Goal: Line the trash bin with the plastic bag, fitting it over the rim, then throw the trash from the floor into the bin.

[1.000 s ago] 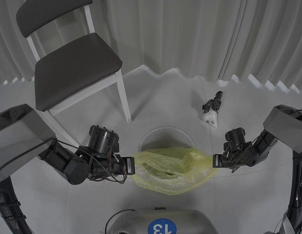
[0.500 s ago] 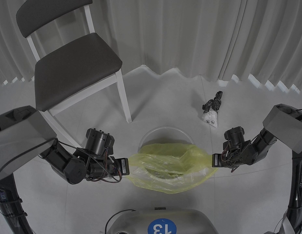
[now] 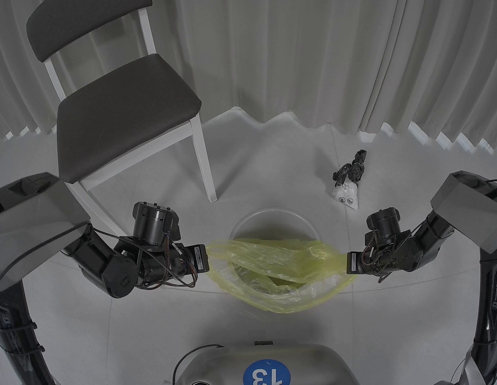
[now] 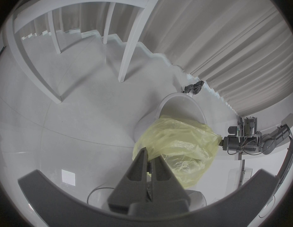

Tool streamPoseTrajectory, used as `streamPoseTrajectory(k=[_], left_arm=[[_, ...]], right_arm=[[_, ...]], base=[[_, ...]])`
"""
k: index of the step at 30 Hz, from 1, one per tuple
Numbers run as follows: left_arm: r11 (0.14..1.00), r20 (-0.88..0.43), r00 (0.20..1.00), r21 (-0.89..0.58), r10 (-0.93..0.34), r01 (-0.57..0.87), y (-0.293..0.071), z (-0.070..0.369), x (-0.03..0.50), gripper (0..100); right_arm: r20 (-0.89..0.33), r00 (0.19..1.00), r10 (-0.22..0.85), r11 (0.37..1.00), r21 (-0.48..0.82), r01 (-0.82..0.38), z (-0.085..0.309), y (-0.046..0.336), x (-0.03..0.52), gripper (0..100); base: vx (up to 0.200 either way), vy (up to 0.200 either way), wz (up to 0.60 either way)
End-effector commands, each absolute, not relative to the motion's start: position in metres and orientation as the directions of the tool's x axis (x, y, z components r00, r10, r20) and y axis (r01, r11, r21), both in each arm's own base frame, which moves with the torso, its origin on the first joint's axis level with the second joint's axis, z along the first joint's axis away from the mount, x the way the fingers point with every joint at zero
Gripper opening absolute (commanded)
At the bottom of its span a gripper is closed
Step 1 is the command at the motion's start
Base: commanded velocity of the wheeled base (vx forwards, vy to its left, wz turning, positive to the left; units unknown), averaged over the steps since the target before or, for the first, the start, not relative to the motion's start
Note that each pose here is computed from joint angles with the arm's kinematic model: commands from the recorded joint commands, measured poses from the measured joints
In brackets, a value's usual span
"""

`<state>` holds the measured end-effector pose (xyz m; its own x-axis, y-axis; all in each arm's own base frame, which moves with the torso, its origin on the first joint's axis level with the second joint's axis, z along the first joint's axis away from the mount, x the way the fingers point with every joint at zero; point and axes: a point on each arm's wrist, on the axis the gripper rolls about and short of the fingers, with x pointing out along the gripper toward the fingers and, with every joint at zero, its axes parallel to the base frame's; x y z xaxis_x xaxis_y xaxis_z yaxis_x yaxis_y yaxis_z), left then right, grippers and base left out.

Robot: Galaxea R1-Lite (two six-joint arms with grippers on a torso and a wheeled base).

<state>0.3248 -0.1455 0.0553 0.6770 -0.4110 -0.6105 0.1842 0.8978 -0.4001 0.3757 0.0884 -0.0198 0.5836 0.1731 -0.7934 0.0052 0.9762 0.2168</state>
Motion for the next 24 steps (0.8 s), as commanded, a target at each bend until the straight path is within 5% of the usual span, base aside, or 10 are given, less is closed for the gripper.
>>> streamPoseTrajectory(k=[1, 12, 19, 24], left_arm=[[0.897, -0.609, 0.676, -0.4, -0.415, 0.19, -0.148, 0.053, 0.327, 0], [0.896, -0.603, 0.68, -0.398, -0.417, 0.197, -0.152, 0.048, 0.337, 0], [0.895, -0.597, 0.683, -0.399, -0.42, 0.2, -0.155, 0.047, 0.342, 0], [0.895, -0.603, 0.677, -0.398, -0.422, 0.203, -0.157, 0.045, 0.339, 0]], right_arm=[[-0.801, 0.578, 0.157, 0.977, 0.211, 0.026, -0.018, 0.079, 0.372, 0], [-0.686, 0.686, 0.243, 0.97, 0.177, -0.167, 0.083, 0.102, 0.332, 0], [-0.65, 0.694, 0.308, 0.943, 0.11, -0.315, 0.103, 0.155, 0.308, 0], [-0.678, 0.683, 0.271, 0.946, 0.055, -0.321, 0.101, 0.155, 0.31, 0]], base=[[0.0, 0.0, 0.0], [0.0, 0.0, 0.0], [0.0, 0.0, 0.0], [0.0, 0.0, 0.0]])
